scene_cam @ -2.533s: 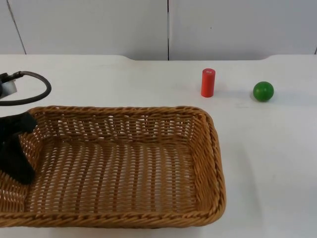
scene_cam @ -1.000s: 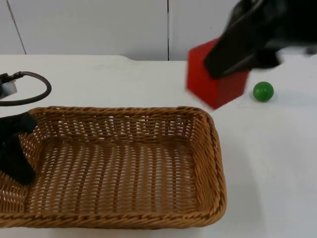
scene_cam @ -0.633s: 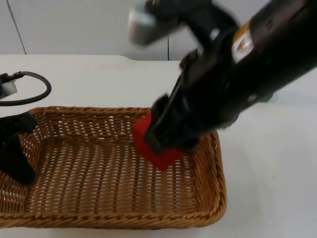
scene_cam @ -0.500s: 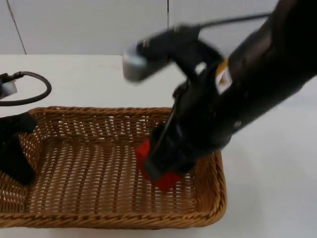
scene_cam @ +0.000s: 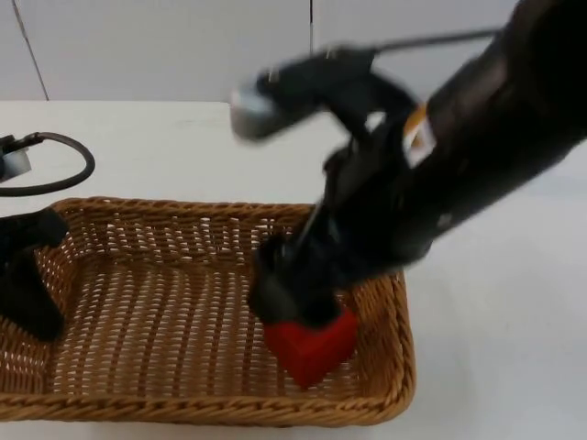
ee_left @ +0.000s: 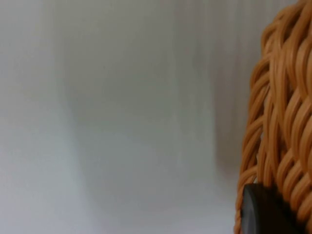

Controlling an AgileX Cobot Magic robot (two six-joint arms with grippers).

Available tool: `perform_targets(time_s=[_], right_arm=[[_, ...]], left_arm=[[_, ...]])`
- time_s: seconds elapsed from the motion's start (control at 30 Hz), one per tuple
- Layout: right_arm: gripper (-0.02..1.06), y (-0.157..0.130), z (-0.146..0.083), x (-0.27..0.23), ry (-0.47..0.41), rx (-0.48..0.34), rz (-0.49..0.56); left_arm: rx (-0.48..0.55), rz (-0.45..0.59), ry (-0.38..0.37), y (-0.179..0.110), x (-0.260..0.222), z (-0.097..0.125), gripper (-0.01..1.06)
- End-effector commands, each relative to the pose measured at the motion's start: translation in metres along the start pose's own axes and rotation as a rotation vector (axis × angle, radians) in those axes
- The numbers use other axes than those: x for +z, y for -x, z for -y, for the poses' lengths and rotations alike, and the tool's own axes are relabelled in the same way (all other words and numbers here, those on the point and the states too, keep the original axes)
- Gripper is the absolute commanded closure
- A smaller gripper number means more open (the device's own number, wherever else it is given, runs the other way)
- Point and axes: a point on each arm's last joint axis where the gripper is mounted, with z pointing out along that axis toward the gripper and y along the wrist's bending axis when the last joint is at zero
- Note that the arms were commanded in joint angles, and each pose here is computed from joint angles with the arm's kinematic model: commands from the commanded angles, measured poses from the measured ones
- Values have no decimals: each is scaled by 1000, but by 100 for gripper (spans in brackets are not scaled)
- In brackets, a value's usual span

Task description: Pick up the basket with the left hand and place the object to the left of the red cylinder into the basket with the right hand.

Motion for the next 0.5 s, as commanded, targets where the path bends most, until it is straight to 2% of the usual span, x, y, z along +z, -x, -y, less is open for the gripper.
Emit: perform_targets(time_s=[0.0,0.03,0.13,0.17,0.33,0.47], right_arm=[[15,16,-3,-47,3,-13,140],[15,16,-3,-47,3,-13,140],[15,22,-3,-102,-4,-36,255],[15,22,-3,-102,-4,-36,255],[15,10,-2,-180,-33,-77,371],[15,-2,-3,-210,-34,-76,398]], left_arm=[[-12,1,-32,-1,-4,4,105],[-12,1,-32,-1,-4,4,105],[-12,3,-31,-1,-4,4,105],[-12,3,-31,-1,-4,4,105],[-12,6,-29,0,-4,4,105],[-19,14,-34,0,-4,4,105]])
